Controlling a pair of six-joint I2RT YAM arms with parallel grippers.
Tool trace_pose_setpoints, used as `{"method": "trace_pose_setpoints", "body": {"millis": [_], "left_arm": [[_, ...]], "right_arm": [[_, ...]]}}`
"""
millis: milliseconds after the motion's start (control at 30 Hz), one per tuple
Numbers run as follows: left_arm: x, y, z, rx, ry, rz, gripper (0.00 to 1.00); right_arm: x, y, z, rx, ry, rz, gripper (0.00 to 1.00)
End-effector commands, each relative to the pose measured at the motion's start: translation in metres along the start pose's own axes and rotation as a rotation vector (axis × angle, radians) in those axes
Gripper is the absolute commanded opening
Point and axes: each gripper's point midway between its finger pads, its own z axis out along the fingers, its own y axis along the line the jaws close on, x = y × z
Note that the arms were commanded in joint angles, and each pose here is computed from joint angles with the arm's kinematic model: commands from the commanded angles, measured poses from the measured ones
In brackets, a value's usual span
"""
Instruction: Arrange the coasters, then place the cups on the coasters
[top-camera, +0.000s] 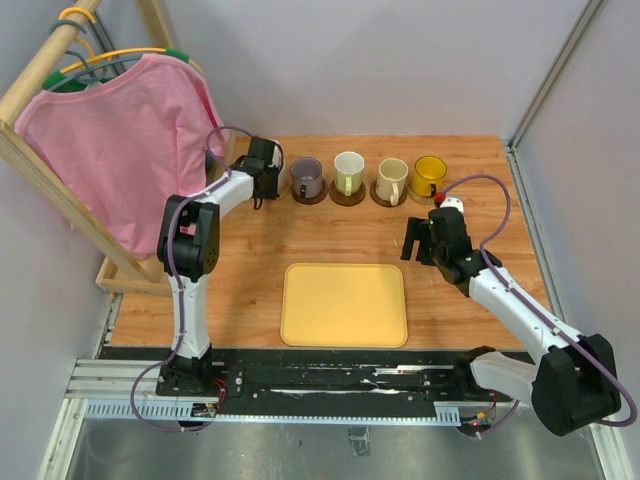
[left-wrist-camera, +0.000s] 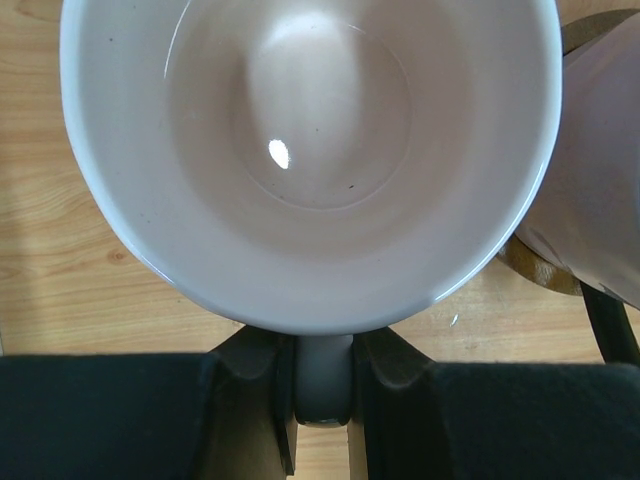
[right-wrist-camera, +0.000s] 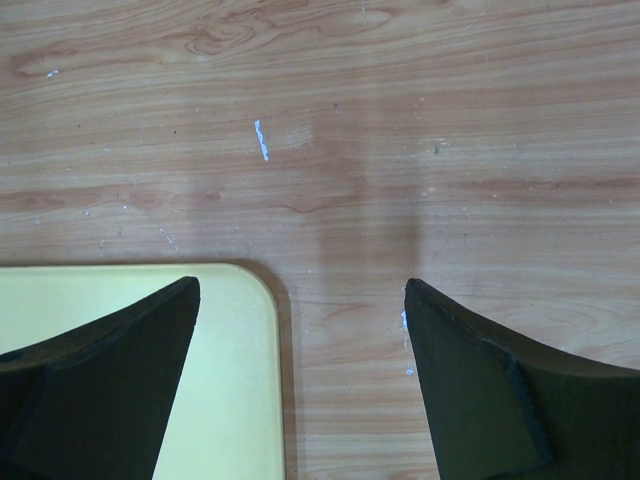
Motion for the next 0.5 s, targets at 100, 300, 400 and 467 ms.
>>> {"method": "trace_pose_setpoints", "body": {"millis": [100,300,400,467], "left_arm": [[0.019,0.003,-0.013,-0.024,0.052,0.006,0.00],[0.029,0.007,-0.018,-0.038,0.069,-0.004,0.01],[0.033,0.011,-0.018,-0.059,0.076,-0.007,0.00],[0.036,0.012,-0.018,-0.065,0.082,-0.007,0.01]], "right_arm": [[-0.010,-0.001,-0.003,-0.005,-0.034,0.039,0.85],[-0.009,0.001,-0.002,-0.015,-0.029,0.044,0.85],[-0.008,0.002,-0.002,-0.017,-0.030,0.045,0.85],[-0.007,0.001,-0.002,-0.016,-0.027,0.046,0.85]]}}
